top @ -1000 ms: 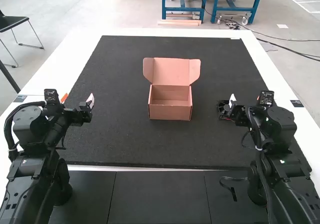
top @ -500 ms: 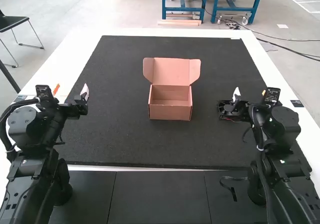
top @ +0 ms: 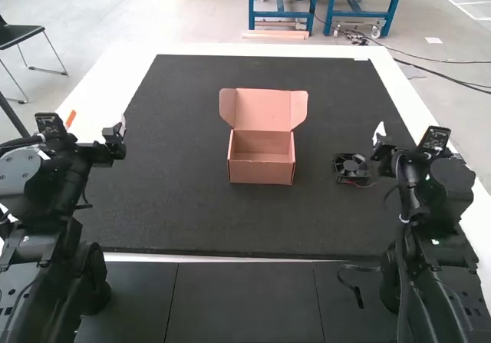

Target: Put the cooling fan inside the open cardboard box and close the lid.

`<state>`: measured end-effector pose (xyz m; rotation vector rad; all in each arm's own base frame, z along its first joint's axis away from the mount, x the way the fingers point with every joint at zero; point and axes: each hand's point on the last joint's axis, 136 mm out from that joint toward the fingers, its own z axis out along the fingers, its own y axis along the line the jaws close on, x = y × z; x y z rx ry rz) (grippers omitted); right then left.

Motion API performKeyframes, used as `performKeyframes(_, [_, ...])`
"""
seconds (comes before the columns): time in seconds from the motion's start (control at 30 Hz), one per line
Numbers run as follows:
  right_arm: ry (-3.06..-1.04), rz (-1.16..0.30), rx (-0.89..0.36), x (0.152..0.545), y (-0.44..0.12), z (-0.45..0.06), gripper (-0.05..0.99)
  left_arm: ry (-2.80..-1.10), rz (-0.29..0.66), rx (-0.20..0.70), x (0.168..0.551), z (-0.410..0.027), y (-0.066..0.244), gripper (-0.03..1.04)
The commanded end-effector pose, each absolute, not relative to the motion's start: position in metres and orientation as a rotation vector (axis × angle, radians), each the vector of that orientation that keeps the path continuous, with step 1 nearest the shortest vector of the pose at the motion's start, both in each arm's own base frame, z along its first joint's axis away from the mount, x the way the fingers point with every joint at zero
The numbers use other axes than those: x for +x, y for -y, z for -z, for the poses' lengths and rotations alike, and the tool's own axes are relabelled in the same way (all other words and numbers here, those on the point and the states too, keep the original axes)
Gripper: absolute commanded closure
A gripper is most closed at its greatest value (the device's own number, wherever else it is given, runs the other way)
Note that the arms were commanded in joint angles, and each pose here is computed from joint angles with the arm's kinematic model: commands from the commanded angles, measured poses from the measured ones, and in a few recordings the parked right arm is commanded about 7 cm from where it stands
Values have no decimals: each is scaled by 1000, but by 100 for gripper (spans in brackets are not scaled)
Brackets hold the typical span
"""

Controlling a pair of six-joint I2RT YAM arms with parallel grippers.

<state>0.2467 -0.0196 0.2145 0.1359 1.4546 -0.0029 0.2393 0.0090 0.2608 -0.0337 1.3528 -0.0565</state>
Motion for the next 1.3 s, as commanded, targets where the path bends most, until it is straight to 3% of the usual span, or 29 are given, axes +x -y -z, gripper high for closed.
performKeyframes(0.0, [-1404, -8, 128, 246, 19, -259, 2, -1327, 32, -49, 239, -291, -14, 5])
performKeyframes(0.2, [-1478, -2, 150, 267, 23, -302, 2, -1412, 52, -73, 265, -323, -18, 5])
performKeyframes(0.4, [-1676, -46, 226, 282, 24, -329, 2, -1564, 97, -125, 312, -349, -24, 5])
performKeyframes(0.5, [-1828, -31, 256, 288, 27, -317, 2, -1668, 178, -69, 331, -345, -11, 5])
performKeyframes(0.67, [-1989, -15, 265, 300, 27, -304, 2, -1788, 164, 51, 356, -320, 2, 5])
performKeyframes(0.8, [-2000, -8, 230, 316, 25, -311, 3, -1867, 245, 221, 362, -297, 55, 5])
performKeyframes(0.97, [-2073, -3, 210, 335, 24, -308, 3, -1877, 346, 436, 343, -284, 124, 5])
performKeyframes(1.07, [-2136, -53, 213, 342, 18, -293, 3, -1895, 362, 487, 333, -275, 144, 5])
performKeyframes(1.27, [-2335, -53, 201, 343, 14, -248, 3, -1899, 315, 479, 328, -276, 145, 5])
